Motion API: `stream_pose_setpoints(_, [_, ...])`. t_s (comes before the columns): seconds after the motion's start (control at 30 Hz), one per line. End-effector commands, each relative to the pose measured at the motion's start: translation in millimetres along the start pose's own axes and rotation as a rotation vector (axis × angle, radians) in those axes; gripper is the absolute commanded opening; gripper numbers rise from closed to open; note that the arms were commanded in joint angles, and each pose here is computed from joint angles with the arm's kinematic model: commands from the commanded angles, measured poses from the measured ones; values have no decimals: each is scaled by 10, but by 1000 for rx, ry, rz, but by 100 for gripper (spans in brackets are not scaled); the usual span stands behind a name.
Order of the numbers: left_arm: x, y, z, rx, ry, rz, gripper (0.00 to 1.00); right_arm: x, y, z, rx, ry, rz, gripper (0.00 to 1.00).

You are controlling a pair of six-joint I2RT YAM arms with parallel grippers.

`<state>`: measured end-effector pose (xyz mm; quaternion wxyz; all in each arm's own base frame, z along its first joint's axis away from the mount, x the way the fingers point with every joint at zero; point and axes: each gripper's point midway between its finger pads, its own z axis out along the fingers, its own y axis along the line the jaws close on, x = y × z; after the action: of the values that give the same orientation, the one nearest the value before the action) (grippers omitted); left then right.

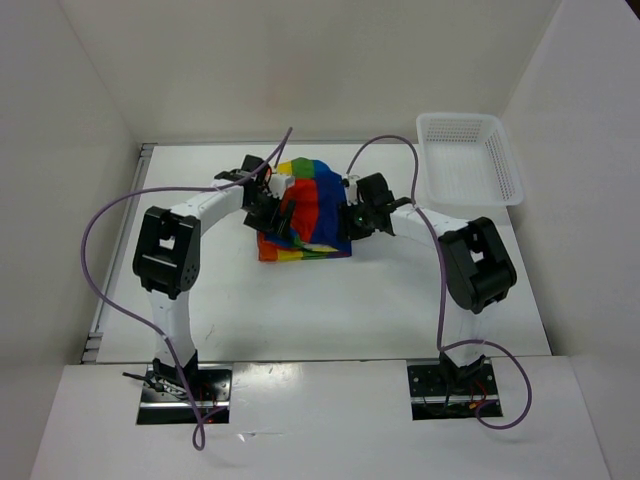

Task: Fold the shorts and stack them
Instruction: Fold the shorts

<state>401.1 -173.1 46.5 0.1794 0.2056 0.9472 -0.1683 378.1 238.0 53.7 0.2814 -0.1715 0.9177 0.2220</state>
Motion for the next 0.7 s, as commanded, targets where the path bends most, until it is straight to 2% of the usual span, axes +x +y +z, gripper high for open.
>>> stream_pose_setpoints(0.0, [-421,-322,-516,116,-160,55,86,-75,76,30,-65,-41,65,42])
stream_pose_setpoints(0.1, [-593,-337,-726,142,-195,51,86,-31,36,31,-58,-32,102,38])
stream_pose_setpoints(0.23, [-644,-278,-736,108,-199,50,86,4,37,21,-58,-32,111,36])
stream_pose_setpoints(0.47, [-465,-127,-312,44,-97,30,86,63,3,-25,-51,-28,129,36])
stream_pose_setpoints(0.67, [-452,-18,-141,-9,-76,30,75,32,-47,-18,-23,-43,127,36])
